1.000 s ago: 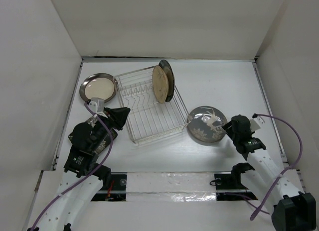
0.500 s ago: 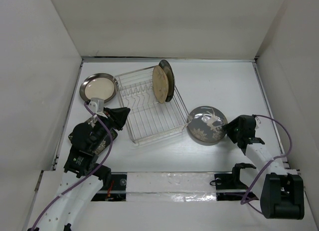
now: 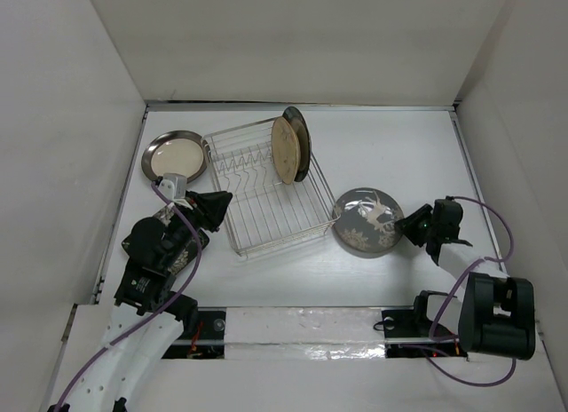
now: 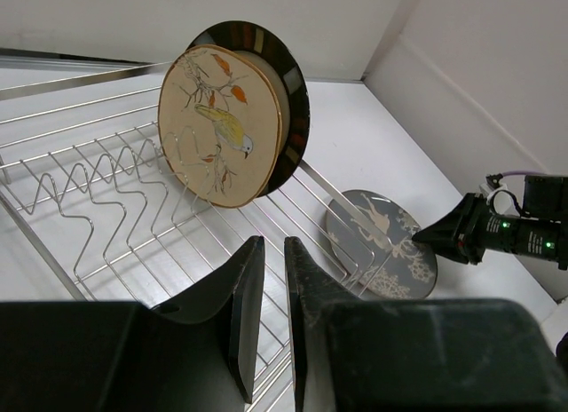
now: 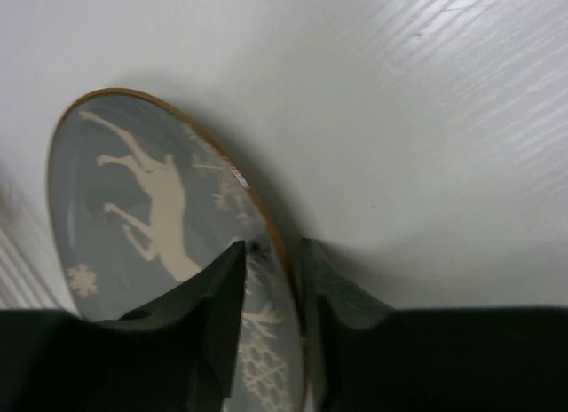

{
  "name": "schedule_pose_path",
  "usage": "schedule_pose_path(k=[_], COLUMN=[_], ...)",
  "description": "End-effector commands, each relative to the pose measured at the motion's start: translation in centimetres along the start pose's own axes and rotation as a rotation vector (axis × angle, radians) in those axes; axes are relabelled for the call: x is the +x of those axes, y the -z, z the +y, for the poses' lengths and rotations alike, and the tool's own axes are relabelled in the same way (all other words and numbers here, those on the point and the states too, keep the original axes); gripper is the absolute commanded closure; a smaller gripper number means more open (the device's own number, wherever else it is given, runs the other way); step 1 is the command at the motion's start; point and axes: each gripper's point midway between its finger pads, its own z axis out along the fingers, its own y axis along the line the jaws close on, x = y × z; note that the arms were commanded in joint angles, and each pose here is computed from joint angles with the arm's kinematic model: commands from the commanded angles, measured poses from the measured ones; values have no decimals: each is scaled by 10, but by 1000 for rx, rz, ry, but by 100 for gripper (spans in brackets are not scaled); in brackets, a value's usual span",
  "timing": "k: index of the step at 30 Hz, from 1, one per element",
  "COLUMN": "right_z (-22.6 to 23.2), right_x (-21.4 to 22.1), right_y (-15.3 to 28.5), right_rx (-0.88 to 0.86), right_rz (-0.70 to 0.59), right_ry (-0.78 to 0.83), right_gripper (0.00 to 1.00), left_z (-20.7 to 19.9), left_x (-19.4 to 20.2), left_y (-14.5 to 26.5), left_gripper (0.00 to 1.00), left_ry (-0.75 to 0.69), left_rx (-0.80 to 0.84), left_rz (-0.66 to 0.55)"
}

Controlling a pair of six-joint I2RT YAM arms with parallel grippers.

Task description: Load the plates into the dish rack

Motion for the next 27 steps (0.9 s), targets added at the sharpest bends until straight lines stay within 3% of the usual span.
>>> schedule_pose_path(k=[1, 3, 5, 9, 16, 19, 27], right_z=[2, -2, -6, -10, 14, 54, 145], right_x=[-4, -5, -7, -16, -68, -108, -170], right_y=[-3, -4, -5, -2, 35, 69, 145], right_rx=[-32, -22, -11, 18, 5, -118, -343], right_rz=[7, 8, 0, -46, -260, -411, -615], right_ry=[27, 2, -16, -38, -26, -2, 90], right_gripper=[67, 74, 87, 100, 100, 100, 100], left_z=[-11, -11, -10, -10, -9, -10, -9], left_x=[-22, -22, -21, -20, -18, -18, -18], left_y=[-1, -1, -2, -3, -5, -6, -6], left_gripper=[87, 87, 87, 87, 87, 87, 87], left_ry=[-11, -11, -10, -10, -7, -5, -6], left_rx=[35, 32, 31, 29, 31, 35, 32], left_rz=[-65, -64, -62, -57, -47, -45, -45])
